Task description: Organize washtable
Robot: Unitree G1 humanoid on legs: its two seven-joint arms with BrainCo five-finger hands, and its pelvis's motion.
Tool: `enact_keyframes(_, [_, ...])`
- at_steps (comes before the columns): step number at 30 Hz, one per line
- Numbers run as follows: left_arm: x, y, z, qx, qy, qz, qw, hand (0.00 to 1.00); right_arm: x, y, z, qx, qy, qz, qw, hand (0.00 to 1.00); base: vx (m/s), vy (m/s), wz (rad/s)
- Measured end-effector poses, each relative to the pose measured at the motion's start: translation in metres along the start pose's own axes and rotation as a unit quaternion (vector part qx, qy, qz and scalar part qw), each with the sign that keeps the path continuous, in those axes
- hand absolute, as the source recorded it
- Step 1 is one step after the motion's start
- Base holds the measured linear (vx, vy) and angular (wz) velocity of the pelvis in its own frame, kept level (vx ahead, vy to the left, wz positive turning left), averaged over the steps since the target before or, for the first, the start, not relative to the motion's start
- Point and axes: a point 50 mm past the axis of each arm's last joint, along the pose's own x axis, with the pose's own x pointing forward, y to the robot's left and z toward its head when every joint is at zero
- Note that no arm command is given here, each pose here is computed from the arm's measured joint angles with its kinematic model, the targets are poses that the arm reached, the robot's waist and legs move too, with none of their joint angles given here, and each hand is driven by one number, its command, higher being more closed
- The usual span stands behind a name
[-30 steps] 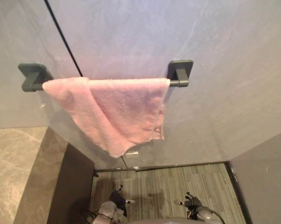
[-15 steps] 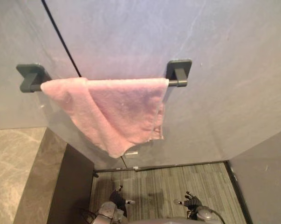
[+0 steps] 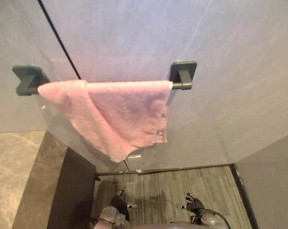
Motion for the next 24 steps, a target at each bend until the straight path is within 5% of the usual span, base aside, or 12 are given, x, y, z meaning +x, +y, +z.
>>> enact_keyframes(24, [0.001, 0.012, 0.006, -0.051, -0.01, 0.033, 0.998, 0.0, 0.0, 0.003, 0.009, -0.026, -0.024, 0.016, 0.999, 0.0, -0.02, -0.023, 0.12])
